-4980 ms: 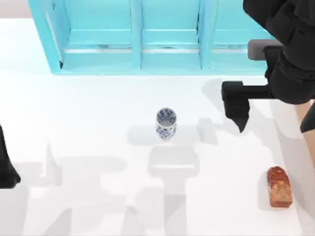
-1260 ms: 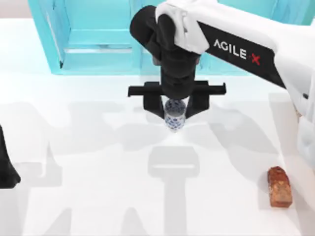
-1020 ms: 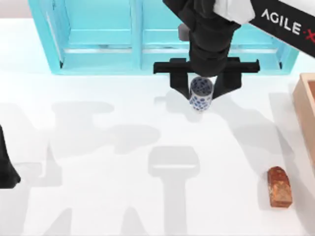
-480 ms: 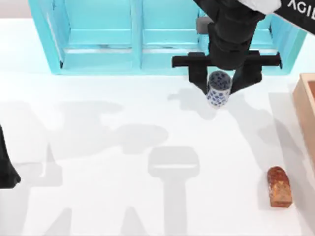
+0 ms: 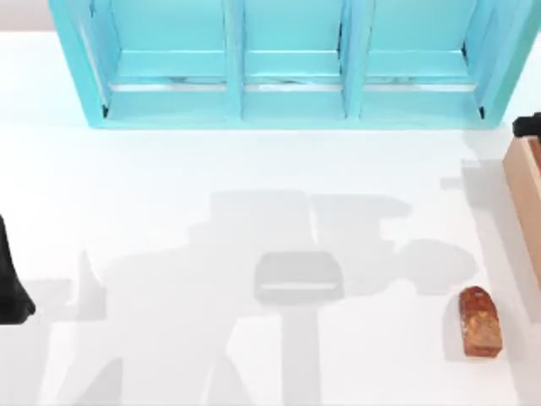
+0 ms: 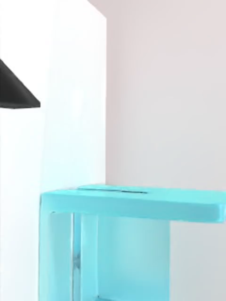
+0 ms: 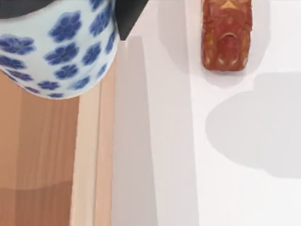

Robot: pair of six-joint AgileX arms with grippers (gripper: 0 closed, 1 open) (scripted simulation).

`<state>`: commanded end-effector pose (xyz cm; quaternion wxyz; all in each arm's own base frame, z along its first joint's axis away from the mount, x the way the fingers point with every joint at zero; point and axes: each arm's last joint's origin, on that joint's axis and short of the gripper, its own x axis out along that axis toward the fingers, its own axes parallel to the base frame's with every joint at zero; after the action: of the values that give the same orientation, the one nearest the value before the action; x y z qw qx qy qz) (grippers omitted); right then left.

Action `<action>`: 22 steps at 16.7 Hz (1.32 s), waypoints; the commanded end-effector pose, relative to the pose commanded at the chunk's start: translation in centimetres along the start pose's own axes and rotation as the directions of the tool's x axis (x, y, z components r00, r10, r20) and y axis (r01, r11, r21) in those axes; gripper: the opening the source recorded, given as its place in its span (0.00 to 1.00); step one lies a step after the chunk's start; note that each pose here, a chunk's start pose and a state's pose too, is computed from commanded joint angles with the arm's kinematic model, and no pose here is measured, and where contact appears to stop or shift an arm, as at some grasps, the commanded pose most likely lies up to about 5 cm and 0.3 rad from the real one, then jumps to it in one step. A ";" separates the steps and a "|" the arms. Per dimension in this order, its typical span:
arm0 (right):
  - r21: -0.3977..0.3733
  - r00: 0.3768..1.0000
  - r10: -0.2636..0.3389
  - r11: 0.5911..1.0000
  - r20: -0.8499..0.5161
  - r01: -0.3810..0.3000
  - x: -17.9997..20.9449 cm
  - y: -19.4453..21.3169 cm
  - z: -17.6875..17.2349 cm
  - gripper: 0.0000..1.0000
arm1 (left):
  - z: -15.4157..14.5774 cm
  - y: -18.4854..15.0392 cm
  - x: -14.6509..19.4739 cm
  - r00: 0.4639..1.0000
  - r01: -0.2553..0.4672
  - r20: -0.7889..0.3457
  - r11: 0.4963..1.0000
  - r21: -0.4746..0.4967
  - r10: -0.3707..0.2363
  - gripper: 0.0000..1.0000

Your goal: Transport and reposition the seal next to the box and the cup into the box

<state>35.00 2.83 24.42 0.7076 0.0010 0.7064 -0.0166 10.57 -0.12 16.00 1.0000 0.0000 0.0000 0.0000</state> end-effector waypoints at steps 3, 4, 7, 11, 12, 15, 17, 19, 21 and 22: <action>-0.005 1.000 0.022 1.000 -0.004 -0.022 0.5 -7.2 -5.2 0.00 | 0.0 0.0 0.0 1.000 0.000 0.000 1.000 0.000 0.000 1.00; -0.008 1.000 0.029 1.000 0.005 -0.029 0.7 -8.8 -7.1 0.00 | 0.0 0.0 0.0 1.000 0.000 0.000 1.000 0.000 0.000 1.00; -0.016 0.998 0.035 0.999 0.054 -0.034 1.2 -11.9 -12.1 0.00 | 0.0 0.0 0.0 1.000 0.000 0.000 1.000 0.000 0.000 1.00; -0.017 0.995 0.031 0.999 0.093 -0.029 1.6 -13.0 -14.6 0.00 | 0.0 0.0 0.0 1.000 0.000 0.000 1.000 0.000 0.000 1.00; -0.017 0.995 0.031 0.999 0.093 -0.029 1.6 -13.0 -14.6 0.00 | 0.0 0.0 0.0 1.000 0.000 0.000 1.000 0.000 0.000 1.00; -0.018 0.996 0.032 0.999 0.087 -0.030 1.6 -12.9 -14.5 0.00 | 0.0 0.0 0.0 1.000 0.000 0.000 1.000 0.000 0.000 1.00; -0.015 0.995 0.038 0.999 0.097 -0.036 1.7 -13.0 -14.8 0.00 | 0.0 0.0 0.0 1.000 0.000 0.000 1.000 0.000 0.000 1.00; 0.006 0.991 0.043 0.999 0.126 -0.045 2.1 -13.3 -15.8 0.00 | 0.0 0.0 0.0 1.000 0.000 0.000 1.000 0.000 0.000 1.00; 0.017 0.988 0.044 0.999 0.146 -0.047 2.8 -13.2 -16.4 0.00 | 0.0 0.0 0.0 1.000 0.000 0.000 1.000 0.000 0.000 1.00; 0.018 0.987 0.043 0.999 0.153 -0.046 3.1 -13.2 -16.5 0.00 | 0.0 0.0 0.0 1.000 0.000 0.000 1.000 0.000 0.000 1.00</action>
<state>18.22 -10.03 21.53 0.7598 0.0232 0.6497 -0.0085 10.57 -0.12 16.00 1.0000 0.0000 0.0000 0.0000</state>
